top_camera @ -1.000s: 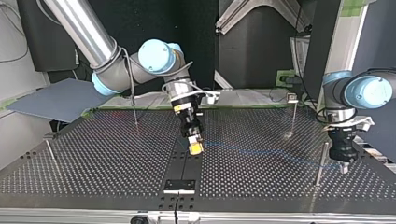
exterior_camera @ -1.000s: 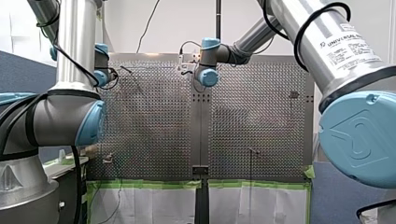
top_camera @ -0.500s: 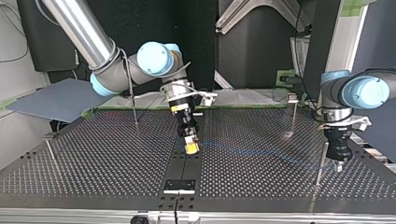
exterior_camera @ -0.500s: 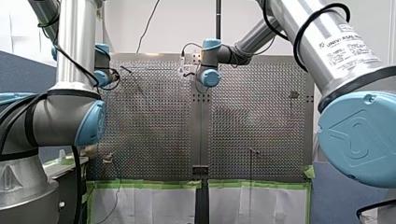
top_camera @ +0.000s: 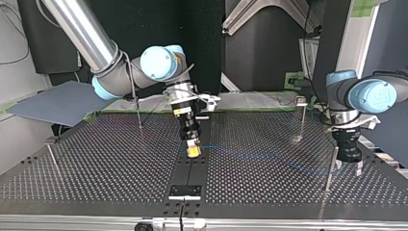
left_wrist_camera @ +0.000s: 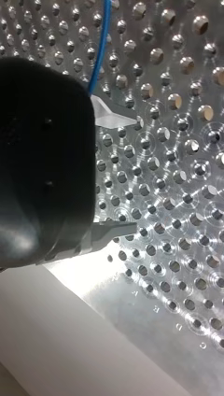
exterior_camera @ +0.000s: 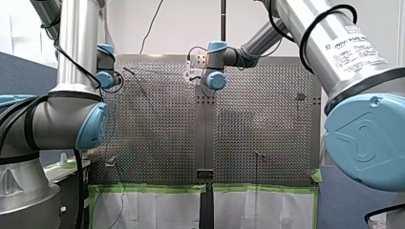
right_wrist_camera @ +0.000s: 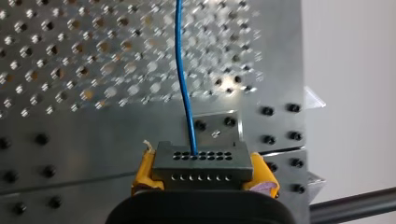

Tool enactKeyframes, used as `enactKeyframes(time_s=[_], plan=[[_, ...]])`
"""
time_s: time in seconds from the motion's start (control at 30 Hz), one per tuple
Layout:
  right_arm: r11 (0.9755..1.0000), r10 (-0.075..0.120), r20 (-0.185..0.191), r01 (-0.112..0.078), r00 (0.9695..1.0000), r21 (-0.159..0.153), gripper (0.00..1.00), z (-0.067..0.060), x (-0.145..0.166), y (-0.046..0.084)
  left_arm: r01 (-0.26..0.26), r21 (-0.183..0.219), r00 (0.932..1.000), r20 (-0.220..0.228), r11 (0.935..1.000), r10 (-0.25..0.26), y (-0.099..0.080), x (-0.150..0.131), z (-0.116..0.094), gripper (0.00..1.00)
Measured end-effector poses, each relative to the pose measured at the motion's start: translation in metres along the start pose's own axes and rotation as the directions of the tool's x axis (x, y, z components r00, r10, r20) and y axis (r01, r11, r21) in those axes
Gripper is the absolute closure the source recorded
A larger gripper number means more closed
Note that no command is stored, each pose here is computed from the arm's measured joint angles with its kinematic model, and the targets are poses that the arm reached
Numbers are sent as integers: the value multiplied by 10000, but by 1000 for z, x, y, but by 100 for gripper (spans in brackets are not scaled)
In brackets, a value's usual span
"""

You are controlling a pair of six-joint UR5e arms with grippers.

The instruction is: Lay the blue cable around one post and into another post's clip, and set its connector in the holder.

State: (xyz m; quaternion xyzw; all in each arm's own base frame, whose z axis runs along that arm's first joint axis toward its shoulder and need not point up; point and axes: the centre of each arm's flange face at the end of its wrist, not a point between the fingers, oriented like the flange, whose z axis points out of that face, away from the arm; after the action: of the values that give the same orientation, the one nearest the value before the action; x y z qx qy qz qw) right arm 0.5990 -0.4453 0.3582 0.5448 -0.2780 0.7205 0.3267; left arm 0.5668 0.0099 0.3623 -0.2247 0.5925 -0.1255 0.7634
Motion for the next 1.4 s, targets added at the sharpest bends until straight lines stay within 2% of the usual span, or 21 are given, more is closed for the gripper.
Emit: enactKeyframes(time_s=[0.2,0.37,0.53,0.63,0.73,0.83,0.93,0.97,1.07,1.23,1.33,1.4], plan=[[9996,-68,427,80,9991,-289,100,-1,-15,12,420,448,9990,-164,9981,-413,-7,4,1,0],[9987,-113,690,146,9976,-480,100,-1,-26,20,658,709,9966,-550,9953,-620,-8,19,6,0],[9974,-189,948,253,9953,-669,100,-2,-32,30,695,445,9954,-685,9966,-664,2,31,12,0],[9953,-227,1057,325,9941,-916,100,-4,-37,39,659,289,9959,-634,9974,-640,4,32,12,0],[9919,-240,1110,376,9935,-1215,100,-8,-46,48,579,194,9967,-582,9981,-567,6,32,12,0],[9875,-242,1159,419,9930,-1520,100,-14,-57,57,543,180,9969,-574,9984,-532,5,32,12,0],[9814,-259,1259,492,9917,-1858,100,-22,-68,66,533,199,9969,-582,9984,-520,4,33,12,0],[9785,-264,1307,523,9911,-1993,100,-26,-72,69,533,211,9969,-588,9984,-520,4,33,12,0],[9730,-275,1380,582,9900,-2235,100,-33,-82,77,535,240,9968,-608,9983,-520,3,34,11,0],[9684,-291,1411,629,9896,-2415,100,-44,-96,87,538,280,9967,-624,9982,-520,2,34,11,0],[9615,-310,1416,683,9894,-2663,100,-51,-105,95,541,300,9966,-642,9981,-521,1,35,11,0],[9547,-327,1417,729,9894,-2887,100,-57,-111,100,543,303,9965,-650,9981,-522,1,35,11,0]])
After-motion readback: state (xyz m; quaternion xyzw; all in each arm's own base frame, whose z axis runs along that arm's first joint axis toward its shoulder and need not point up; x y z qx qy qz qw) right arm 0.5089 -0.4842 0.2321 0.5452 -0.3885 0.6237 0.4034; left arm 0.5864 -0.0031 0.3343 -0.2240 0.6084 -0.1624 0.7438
